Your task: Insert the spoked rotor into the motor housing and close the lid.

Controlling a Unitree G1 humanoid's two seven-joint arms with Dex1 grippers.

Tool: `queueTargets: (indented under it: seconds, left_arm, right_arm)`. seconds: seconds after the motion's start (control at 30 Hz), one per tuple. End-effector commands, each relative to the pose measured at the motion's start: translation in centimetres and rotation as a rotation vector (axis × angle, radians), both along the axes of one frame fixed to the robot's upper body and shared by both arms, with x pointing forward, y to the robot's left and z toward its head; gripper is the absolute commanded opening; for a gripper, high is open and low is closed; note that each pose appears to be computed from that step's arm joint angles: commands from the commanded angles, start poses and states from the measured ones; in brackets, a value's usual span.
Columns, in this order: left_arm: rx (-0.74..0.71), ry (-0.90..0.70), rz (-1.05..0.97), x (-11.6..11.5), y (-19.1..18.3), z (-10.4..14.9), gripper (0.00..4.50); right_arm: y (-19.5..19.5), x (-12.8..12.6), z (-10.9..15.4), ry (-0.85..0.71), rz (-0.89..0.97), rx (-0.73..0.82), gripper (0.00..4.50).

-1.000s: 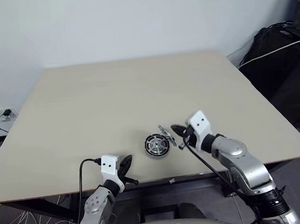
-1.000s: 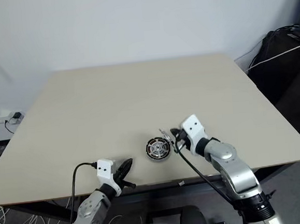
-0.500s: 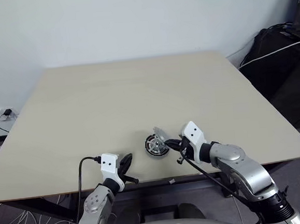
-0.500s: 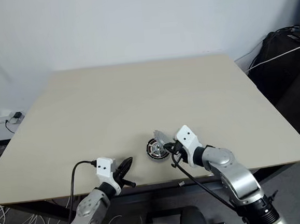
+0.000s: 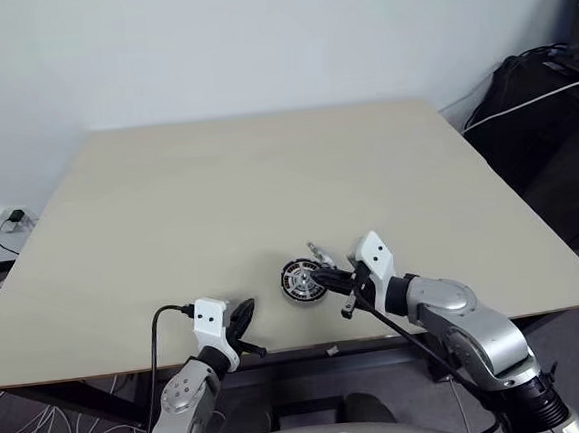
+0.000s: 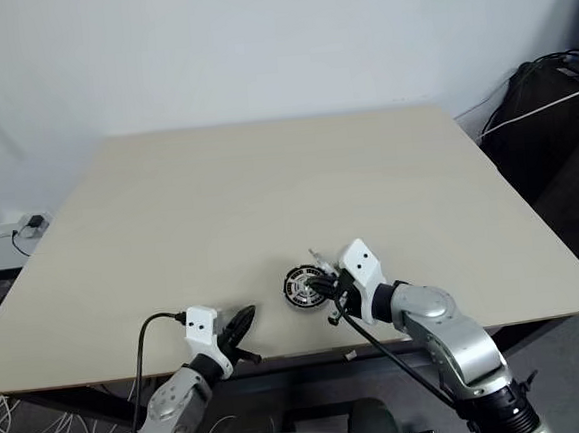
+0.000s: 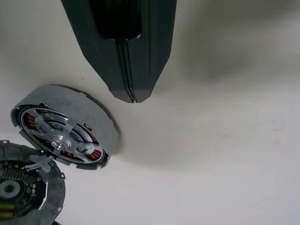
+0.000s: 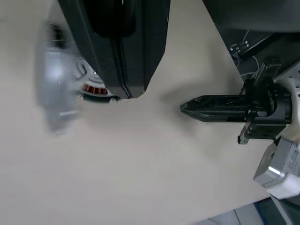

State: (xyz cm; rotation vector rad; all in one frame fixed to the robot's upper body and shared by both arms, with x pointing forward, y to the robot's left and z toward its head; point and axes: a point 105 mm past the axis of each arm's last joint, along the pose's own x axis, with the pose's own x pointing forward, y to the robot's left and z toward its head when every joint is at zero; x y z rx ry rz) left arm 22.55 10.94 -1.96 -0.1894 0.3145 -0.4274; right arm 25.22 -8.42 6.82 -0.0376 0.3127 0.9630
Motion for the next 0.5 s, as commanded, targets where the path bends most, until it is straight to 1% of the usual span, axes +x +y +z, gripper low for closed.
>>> queueTargets:
  seconds: [0.03, 0.1, 0.2, 0.33, 0.5]
  left_arm:
    - [-0.009, -0.044, -0.007, 0.4, -0.2, 0.9, 0.00]
    - [-0.009, -0.044, -0.006, 0.4, -0.2, 0.9, 0.00]
    - [-0.009, -0.043, -0.008, 0.4, -0.2, 0.8, 0.00]
    - [-0.008, -0.042, -0.012, 0.4, -0.2, 0.8, 0.00]
    - [-0.006, -0.044, -0.014, 0.4, -0.1, 0.7, 0.00]
  right_arm:
    - [-0.4, 1.4, 2.7, -0.115, -0.073, 0.124, 0.01]
    - [-1.0, 2.4, 3.5, -0.164, -0.142, 0.159, 0.01]
    - [-2.1, 3.5, 3.3, -0.189, -0.228, 0.136, 0.01]
    - [-2.5, 3.2, 1.3, -0.135, -0.226, 0.020, 0.01]
    - [-2.1, 2.7, -0.1, -0.067, -0.199, -0.027, 0.01]
